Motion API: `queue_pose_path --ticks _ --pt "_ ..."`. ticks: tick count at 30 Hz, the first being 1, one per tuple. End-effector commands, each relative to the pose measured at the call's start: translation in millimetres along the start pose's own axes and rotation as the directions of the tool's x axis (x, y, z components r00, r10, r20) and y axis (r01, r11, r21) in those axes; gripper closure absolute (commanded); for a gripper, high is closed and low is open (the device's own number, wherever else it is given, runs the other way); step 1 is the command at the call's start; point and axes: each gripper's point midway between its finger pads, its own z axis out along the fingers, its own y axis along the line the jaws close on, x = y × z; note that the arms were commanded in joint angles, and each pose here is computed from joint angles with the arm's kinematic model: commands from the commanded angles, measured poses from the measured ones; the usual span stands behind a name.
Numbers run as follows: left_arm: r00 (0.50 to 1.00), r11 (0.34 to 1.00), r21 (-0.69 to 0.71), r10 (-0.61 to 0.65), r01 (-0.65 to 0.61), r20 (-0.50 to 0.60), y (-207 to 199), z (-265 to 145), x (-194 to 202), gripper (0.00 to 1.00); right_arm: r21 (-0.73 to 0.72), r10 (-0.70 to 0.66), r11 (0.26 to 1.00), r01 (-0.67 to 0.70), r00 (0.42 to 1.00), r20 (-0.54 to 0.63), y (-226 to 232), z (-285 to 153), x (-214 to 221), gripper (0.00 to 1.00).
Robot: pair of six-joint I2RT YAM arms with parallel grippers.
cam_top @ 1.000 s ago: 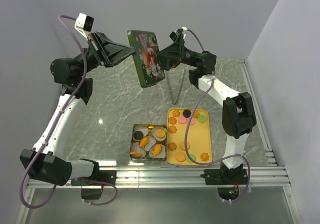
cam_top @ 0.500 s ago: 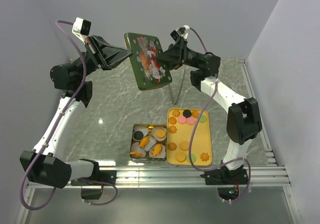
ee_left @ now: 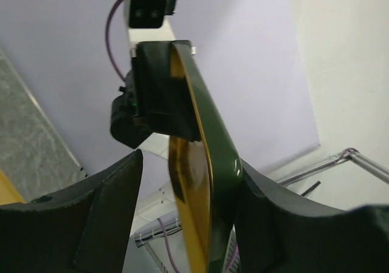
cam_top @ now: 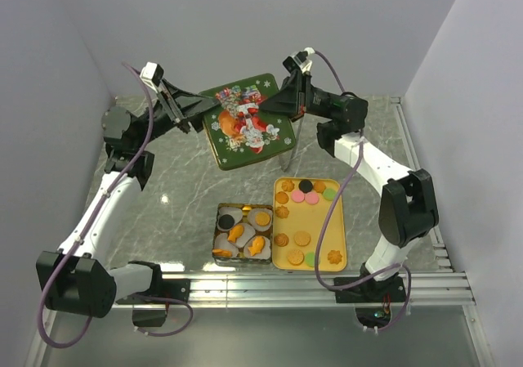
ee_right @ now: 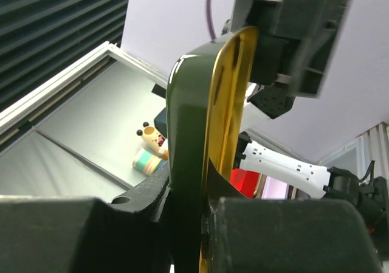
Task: Pack the cookies
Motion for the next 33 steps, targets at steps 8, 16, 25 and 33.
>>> queue_pose_path --ticks 8,16,25,33 --pt "0.998 0.967 -0.249 0.061 -0.059 0.001 55.0 -23.3 2.8 0.10 0.001 -0.001 1.000 0.001 0.997 -0.077 35.8 -26.0 42.9 1.00" --pt "0.992 0.833 -0.542 0.129 -0.109 -0.001 109.3 -68.3 -4.8 0.01 0.459 -0.040 0.888 -0.025 0.991 0.130 -52.6 -88.8 -0.2 1.00" --pt "0.973 0.538 -0.811 0.102 -0.227 -0.205 213.9 -156.4 65.8 0.11 0.671 -0.082 0.735 -0.100 0.969 0.234 -85.3 -142.3 -9.5 1.00" --pt "0.938 0.399 -0.856 0.033 -0.329 -0.346 244.1 -183.0 116.6 0.14 0.699 -0.078 0.701 -0.138 0.960 0.268 -94.2 -160.5 -11.9 1.00"
